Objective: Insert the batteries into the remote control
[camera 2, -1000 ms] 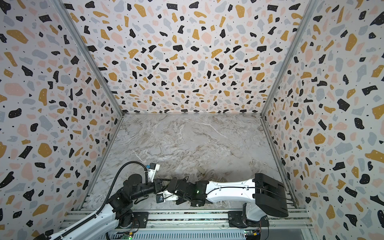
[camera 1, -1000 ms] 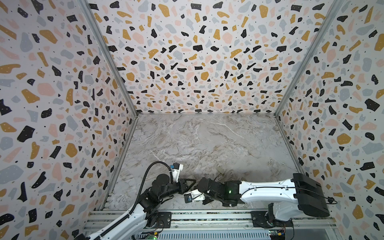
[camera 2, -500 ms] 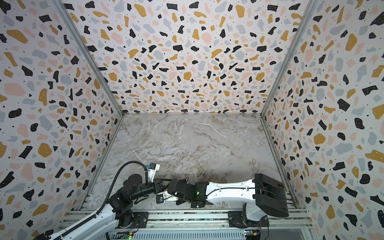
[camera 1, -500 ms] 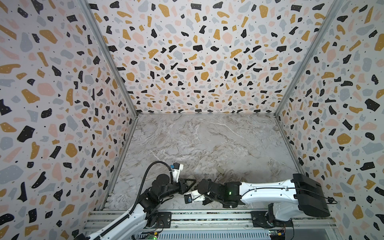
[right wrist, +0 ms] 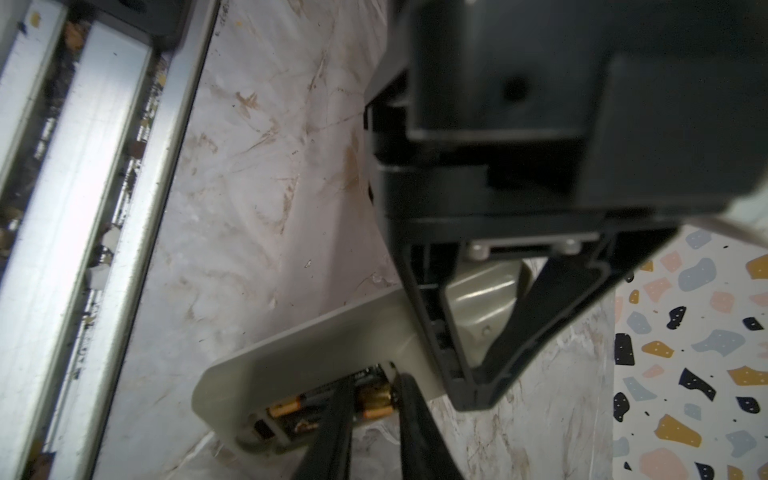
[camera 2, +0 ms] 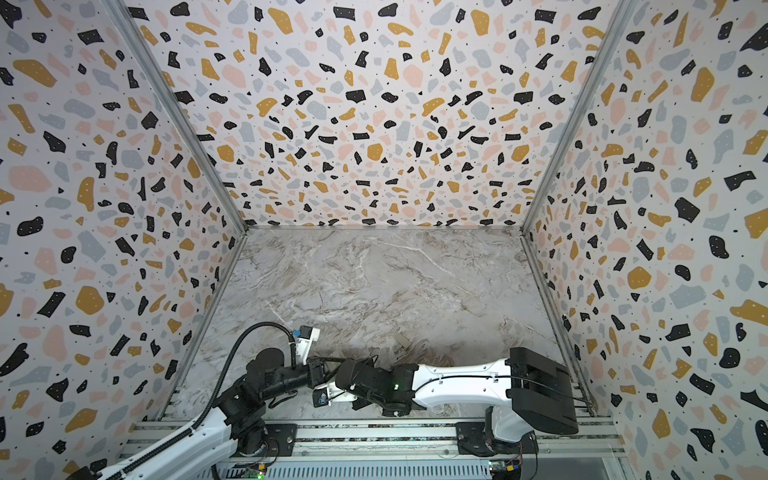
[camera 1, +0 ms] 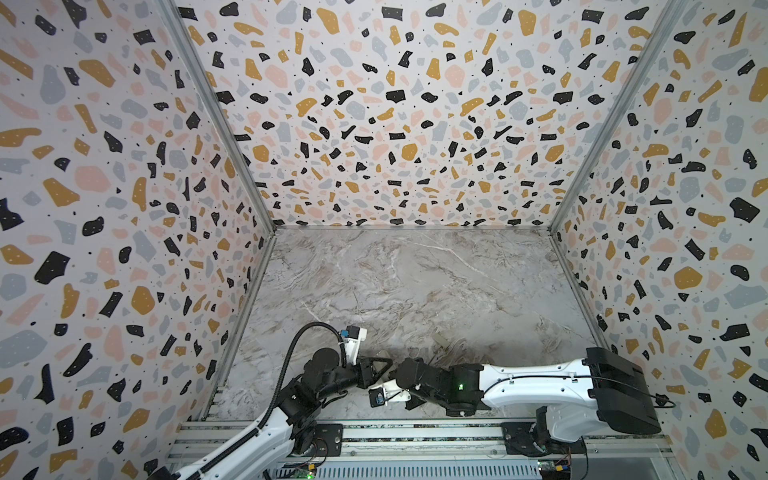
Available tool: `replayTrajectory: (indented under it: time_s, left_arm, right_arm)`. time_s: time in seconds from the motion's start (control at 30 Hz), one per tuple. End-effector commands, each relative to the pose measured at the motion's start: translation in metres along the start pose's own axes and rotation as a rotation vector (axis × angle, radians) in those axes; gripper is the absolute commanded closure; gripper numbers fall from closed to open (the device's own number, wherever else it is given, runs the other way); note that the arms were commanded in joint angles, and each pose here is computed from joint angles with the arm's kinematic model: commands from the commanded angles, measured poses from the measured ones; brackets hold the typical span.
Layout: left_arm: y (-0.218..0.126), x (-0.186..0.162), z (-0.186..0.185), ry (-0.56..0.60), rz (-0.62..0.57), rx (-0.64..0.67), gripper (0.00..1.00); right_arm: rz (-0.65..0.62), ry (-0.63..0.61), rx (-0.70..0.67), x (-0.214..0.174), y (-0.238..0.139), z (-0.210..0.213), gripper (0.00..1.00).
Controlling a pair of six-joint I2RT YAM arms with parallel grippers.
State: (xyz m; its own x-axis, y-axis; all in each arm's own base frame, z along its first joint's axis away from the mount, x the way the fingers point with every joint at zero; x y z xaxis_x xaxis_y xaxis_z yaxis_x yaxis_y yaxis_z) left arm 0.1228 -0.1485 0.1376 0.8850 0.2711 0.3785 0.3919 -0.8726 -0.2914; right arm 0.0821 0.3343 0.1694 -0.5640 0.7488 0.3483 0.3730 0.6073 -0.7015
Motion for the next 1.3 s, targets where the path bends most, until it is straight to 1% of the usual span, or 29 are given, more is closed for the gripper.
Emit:
replayTrajectory:
  time_s: [0.0, 0.07, 0.13, 0.37, 0.57, 0.83, 1.0, 1.13, 1.27]
  left_arm:
    - [-0.008, 0.005, -0.057, 0.128, 0.054, -0.292, 1.0]
    - [-0.007, 0.005, -0.055, 0.128, 0.056, -0.276, 1.0]
    - [-0.006, 0.005, -0.054, 0.127, 0.058, -0.271, 1.0]
    - [-0.006, 0.005, -0.055, 0.129, 0.059, -0.272, 1.0]
    - [-0.006, 0.004, -0.054, 0.129, 0.063, -0.266, 1.0]
    - [-0.005, 0.004, -0.054, 0.132, 0.067, -0.261, 1.0]
    - [-0.005, 0.003, -0.054, 0.132, 0.07, -0.259, 1.0]
    - [-0.004, 0.003, -0.053, 0.131, 0.073, -0.255, 1.0]
    - [-0.003, 0.002, -0.052, 0.122, 0.079, -0.24, 1.0]
  right_arm:
    - [0.058, 0.013, 0.006, -0.019, -0.007, 0.003, 0.69]
    - [0.028, 0.025, -0.004, -0.017, -0.014, 0.0, 0.65]
    - [0.015, 0.027, -0.013, -0.016, -0.018, -0.002, 0.65]
    - [0.043, 0.011, -0.006, -0.018, -0.012, 0.0, 0.73]
    - [0.112, -0.015, 0.01, -0.024, -0.003, 0.005, 0.8]
    - [0.181, -0.04, 0.038, -0.031, 0.001, 0.012, 0.82]
    - [0.189, -0.051, 0.044, -0.03, 0.001, 0.013, 0.82]
    - [0.178, -0.058, 0.052, -0.027, 0.0, 0.016, 0.78]
    - [0.091, -0.036, 0.061, -0.016, -0.01, 0.013, 0.74]
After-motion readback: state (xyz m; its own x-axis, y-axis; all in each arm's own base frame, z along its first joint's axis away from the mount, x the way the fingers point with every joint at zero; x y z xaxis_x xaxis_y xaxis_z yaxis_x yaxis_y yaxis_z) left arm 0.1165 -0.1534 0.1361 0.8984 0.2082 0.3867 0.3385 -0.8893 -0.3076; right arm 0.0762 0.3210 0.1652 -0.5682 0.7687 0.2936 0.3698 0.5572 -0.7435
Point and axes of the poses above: each gripper's point midway between its finger pads, its own y axis out along the fingers, its own z axis along the line the jaws close on, x = y × z, the point moved 8 cm from there along -y, back along the fingers, and after that the axes turned 8 degrees about -y, right-handed, at the moved point
